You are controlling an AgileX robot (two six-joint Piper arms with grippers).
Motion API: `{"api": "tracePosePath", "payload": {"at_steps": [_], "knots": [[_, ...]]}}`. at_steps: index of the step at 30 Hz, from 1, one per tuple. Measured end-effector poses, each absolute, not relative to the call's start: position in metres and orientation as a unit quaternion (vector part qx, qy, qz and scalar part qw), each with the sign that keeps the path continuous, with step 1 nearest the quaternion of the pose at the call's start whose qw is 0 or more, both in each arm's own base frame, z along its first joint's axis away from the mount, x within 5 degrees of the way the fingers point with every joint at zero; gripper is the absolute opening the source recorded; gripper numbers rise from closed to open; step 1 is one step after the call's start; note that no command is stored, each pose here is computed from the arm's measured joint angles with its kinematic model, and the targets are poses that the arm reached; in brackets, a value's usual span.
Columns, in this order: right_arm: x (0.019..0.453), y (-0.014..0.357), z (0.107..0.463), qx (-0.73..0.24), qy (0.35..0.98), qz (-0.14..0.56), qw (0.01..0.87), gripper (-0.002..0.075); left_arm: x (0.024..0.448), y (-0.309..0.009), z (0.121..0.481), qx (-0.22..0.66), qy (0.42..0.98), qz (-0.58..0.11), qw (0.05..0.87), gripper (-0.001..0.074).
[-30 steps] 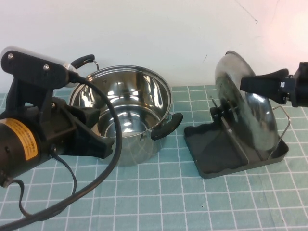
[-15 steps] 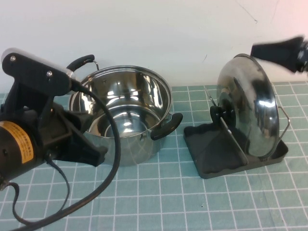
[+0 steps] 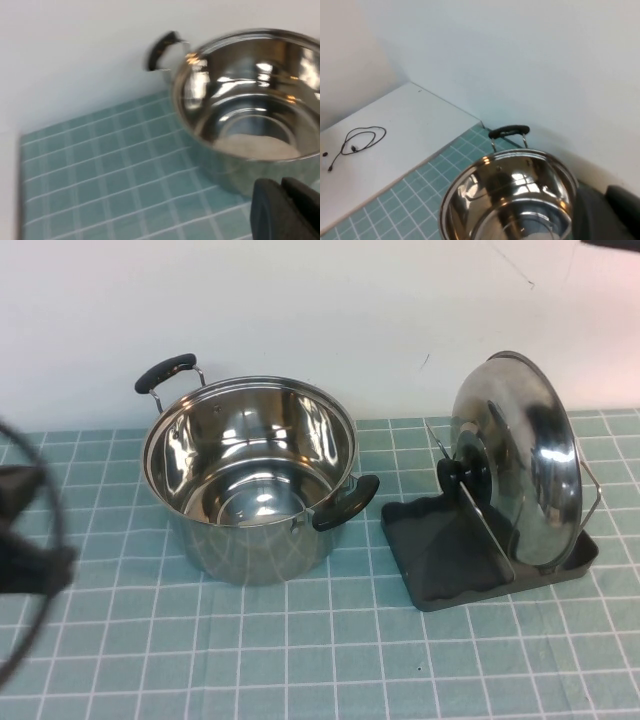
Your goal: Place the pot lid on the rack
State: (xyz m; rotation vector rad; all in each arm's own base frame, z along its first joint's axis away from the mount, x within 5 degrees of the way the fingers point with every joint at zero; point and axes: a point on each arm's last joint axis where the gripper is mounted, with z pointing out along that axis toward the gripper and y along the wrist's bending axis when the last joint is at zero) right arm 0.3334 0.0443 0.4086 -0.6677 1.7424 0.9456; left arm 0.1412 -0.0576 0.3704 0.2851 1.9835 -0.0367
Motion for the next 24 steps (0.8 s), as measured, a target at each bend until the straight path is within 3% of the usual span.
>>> {"api": "tracePosePath", "payload": {"at_steps": [6, 11, 19, 24], "knots": [[0.295, 0.050, 0.447, -0.329, 0.682, 0.356, 0.548, 0.0009, 0.103, -0.020, 0.382, 0.066, 0.830, 0.007, 0.554, -0.0002], [0.262, 0.053, 0.475, -0.419, 0.611, 0.258, 0.620, 0.0009, 0.077, 0.000, 0.391, 0.043, 0.802, -0.017, 0.595, -0.0002], [0.234, 0.026, 0.530, -0.356, 0.528, -0.068, 0.768, 0.0008, 0.053, 0.018, 0.396, 0.025, 0.777, -0.036, 0.629, -0.0002], [0.229, 0.007, 0.538, -0.302, 0.517, -0.198, 0.776, 0.0008, 0.053, 0.018, 0.395, 0.038, 0.779, -0.022, 0.625, -0.0002]]}}
